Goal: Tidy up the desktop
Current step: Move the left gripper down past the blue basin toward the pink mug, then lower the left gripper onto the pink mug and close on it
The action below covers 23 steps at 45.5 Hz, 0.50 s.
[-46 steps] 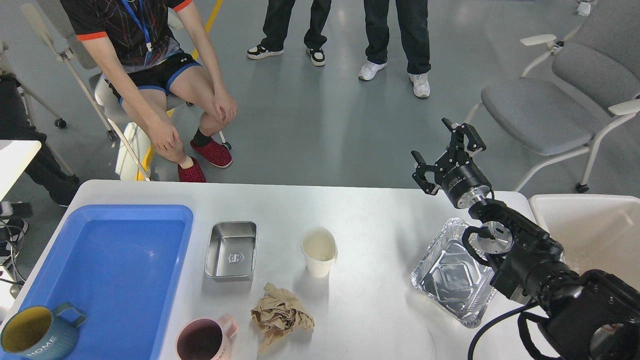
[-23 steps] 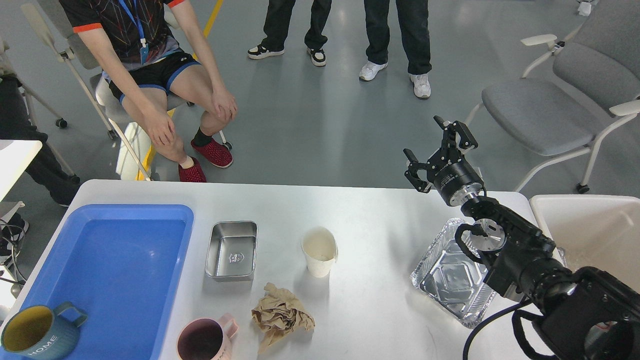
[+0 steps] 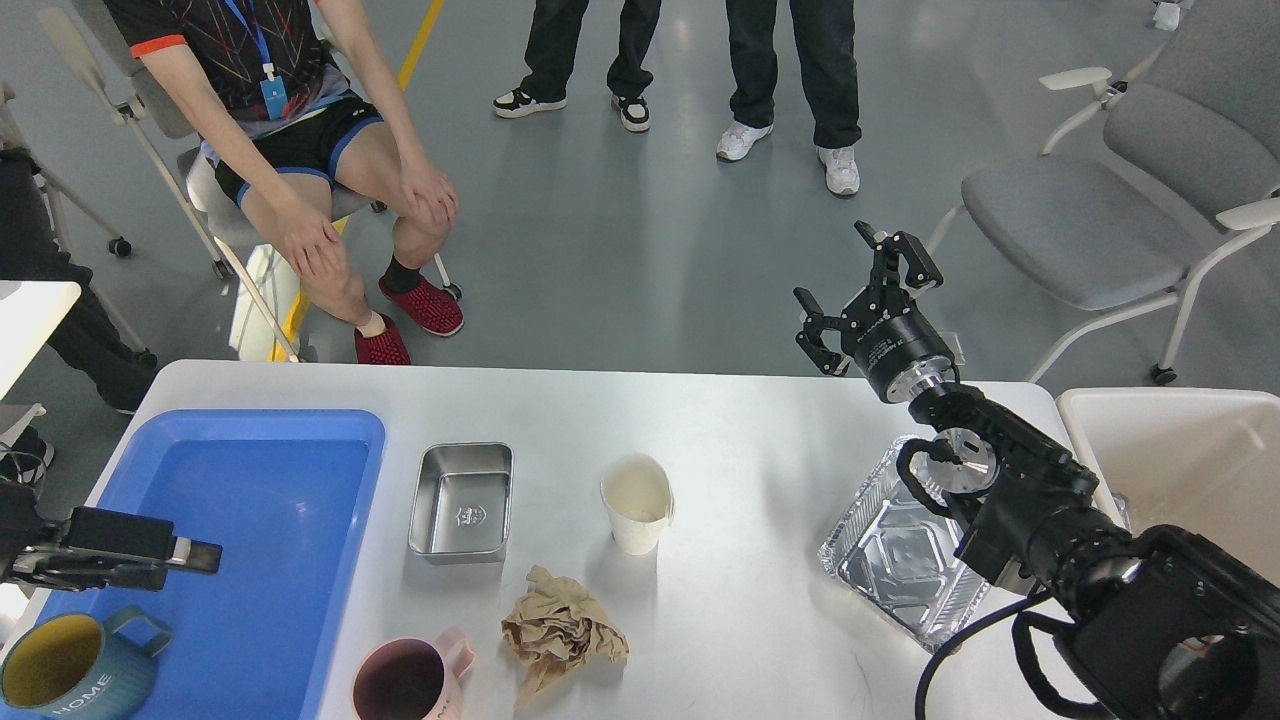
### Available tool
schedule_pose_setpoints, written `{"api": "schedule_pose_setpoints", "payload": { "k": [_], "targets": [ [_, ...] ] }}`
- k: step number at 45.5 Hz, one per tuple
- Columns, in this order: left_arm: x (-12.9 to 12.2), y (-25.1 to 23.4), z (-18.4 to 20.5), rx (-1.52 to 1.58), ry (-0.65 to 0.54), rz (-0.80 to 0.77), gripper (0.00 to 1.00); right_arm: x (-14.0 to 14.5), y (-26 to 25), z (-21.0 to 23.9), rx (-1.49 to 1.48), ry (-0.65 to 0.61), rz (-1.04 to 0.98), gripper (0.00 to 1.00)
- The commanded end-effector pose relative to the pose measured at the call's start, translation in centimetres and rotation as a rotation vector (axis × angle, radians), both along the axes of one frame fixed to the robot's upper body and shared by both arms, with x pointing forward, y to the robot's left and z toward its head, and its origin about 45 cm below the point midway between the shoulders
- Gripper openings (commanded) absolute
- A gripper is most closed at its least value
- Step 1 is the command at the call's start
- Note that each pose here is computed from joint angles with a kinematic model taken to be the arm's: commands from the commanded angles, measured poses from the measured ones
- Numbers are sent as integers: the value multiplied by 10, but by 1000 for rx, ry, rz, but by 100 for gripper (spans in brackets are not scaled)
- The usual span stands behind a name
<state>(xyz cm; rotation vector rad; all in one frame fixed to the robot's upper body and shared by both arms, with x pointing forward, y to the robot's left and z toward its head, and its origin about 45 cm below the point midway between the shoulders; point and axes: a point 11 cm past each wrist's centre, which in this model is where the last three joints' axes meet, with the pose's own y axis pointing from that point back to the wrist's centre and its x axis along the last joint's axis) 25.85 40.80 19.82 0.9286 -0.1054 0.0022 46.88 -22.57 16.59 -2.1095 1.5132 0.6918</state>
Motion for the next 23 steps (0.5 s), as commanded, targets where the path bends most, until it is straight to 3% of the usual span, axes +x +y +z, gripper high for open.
{"api": "schedule_pose_setpoints", "payload": {
  "k": [1, 8, 14, 23],
  "targets": [
    [4, -33, -20, -37, 21, -82, 97, 0, 4, -1, 6, 2, 4, 100],
    [11, -45, -33, -12, -4, -149, 97, 0, 6, 0, 8, -1, 6, 100],
    [-6, -60, -54, -45, 65, -173, 97, 2, 11, 5, 13, -10, 14, 100],
    [-2, -51, -61, -13, 56, -153, 97, 4, 13, 7, 14, -15, 17, 100]
  ]
}}
